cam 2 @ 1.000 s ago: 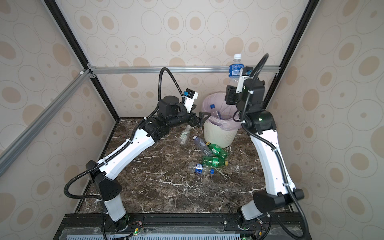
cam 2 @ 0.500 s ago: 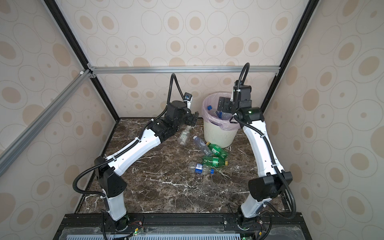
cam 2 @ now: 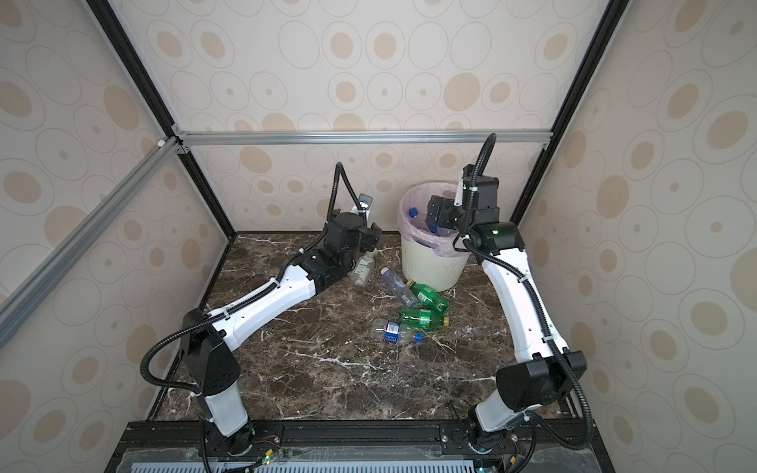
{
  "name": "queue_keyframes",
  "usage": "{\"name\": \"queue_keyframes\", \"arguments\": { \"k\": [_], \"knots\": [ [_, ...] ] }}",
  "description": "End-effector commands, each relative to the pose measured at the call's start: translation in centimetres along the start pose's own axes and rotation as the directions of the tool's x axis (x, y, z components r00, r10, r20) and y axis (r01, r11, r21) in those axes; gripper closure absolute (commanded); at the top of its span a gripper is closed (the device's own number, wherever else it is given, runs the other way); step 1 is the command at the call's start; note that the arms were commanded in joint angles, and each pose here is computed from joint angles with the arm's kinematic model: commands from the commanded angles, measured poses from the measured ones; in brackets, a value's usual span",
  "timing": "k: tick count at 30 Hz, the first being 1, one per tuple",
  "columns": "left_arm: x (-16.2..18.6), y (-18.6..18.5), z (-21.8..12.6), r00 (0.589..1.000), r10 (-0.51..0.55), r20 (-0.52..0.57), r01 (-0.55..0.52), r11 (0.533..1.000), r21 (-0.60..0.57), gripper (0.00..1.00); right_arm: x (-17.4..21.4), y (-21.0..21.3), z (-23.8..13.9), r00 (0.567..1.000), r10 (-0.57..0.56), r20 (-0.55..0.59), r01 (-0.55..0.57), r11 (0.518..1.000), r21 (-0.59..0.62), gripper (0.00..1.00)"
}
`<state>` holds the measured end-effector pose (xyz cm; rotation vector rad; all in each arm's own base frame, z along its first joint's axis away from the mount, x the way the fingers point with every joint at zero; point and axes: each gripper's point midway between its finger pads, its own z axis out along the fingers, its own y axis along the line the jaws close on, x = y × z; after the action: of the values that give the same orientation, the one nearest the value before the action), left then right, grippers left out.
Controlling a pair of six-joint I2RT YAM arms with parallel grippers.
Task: Throw the plastic bottles in the bin
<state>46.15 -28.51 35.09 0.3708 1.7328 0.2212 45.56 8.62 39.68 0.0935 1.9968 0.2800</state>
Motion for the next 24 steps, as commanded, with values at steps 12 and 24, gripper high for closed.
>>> {"name": "queue_keyframes", "arguments": {
  "k": [12,24],
  "knots": [
    [5.7,1.9,3.7,0.966,-0.116,-0.229,0.099,0.991,-0.087,0.01,5.0,6.1,-1.2,0.993,-0.118,-0.026,0.114,0.987,-0.116,0.00],
    [15.2,-0.1,8.3,0.817,-0.296,-0.496,0.370,0.928,0.055,0.01,13.8,7.5,-0.8,0.975,-0.161,-0.155,0.140,0.981,-0.135,0.00]
  ]
}}
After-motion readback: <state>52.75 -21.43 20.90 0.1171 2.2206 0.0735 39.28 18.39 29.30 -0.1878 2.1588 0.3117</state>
